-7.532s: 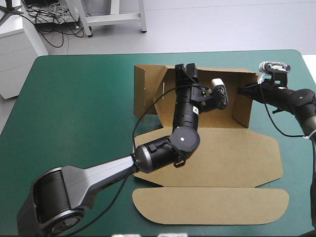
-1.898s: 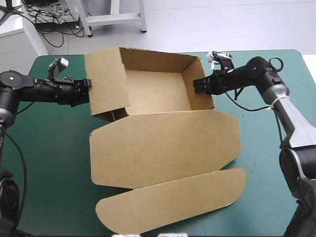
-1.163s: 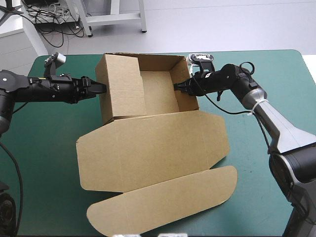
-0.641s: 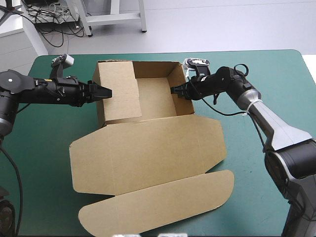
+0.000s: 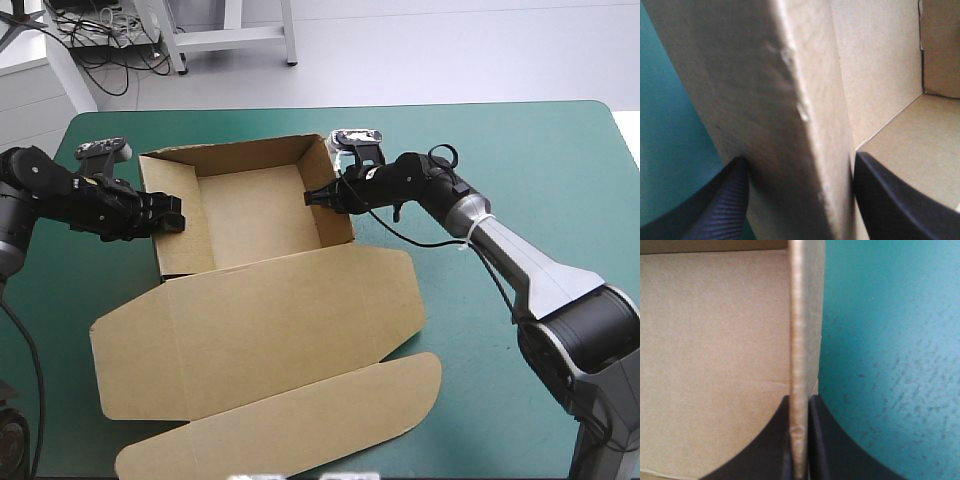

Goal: Fold the box

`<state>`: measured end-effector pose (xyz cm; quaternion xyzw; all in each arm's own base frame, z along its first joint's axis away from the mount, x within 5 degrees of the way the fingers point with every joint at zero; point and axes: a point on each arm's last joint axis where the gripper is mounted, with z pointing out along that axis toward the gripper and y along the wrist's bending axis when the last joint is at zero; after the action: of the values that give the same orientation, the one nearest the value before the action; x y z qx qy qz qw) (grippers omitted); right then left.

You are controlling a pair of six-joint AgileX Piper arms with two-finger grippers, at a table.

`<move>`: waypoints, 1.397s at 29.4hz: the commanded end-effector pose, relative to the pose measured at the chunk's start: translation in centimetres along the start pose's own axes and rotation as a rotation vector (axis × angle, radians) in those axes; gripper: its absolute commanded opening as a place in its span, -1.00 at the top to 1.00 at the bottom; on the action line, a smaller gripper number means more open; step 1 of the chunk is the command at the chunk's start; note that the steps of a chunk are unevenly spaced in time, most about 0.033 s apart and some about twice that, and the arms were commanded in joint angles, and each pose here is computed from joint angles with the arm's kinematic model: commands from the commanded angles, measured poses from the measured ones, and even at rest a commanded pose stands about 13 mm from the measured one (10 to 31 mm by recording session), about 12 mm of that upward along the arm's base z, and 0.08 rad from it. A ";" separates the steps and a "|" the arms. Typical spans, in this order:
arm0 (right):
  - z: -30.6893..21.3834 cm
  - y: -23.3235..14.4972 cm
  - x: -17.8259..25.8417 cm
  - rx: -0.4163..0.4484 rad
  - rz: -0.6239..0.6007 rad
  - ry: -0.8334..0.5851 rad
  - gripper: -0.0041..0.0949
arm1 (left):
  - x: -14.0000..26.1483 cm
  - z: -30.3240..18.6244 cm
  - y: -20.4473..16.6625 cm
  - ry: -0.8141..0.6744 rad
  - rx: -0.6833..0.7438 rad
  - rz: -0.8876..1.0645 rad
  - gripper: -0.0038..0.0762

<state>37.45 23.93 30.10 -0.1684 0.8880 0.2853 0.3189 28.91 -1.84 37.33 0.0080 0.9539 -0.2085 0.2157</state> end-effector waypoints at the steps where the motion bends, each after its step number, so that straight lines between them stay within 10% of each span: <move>1: -3.2 2.7 -2.1 -0.099 0.068 -0.130 0.95 | 0.1 -1.2 -2.1 -0.037 0.050 0.023 -0.18; 7: -3.2 2.6 -1.9 -0.087 0.052 -0.108 0.95 | 0.6 0.1 -4.3 -0.023 -0.052 0.089 0.09; 13: -4.1 2.3 -1.6 -0.006 -0.017 -0.061 0.95 | 0.6 1.2 -5.0 -0.024 -0.163 0.192 0.92; 25: -9.5 1.0 -0.7 0.311 -0.168 0.088 0.95 | -0.7 3.2 -5.1 -0.084 -0.157 0.167 0.93; 41: -7.3 -1.5 4.7 0.396 -0.103 0.422 0.95 | -0.9 12.8 -6.9 0.075 -0.124 0.182 0.93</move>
<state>32.48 17.99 29.73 -0.1658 0.9710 0.0377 0.1683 33.48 -13.00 28.06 0.0740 0.9818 -0.1227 0.1244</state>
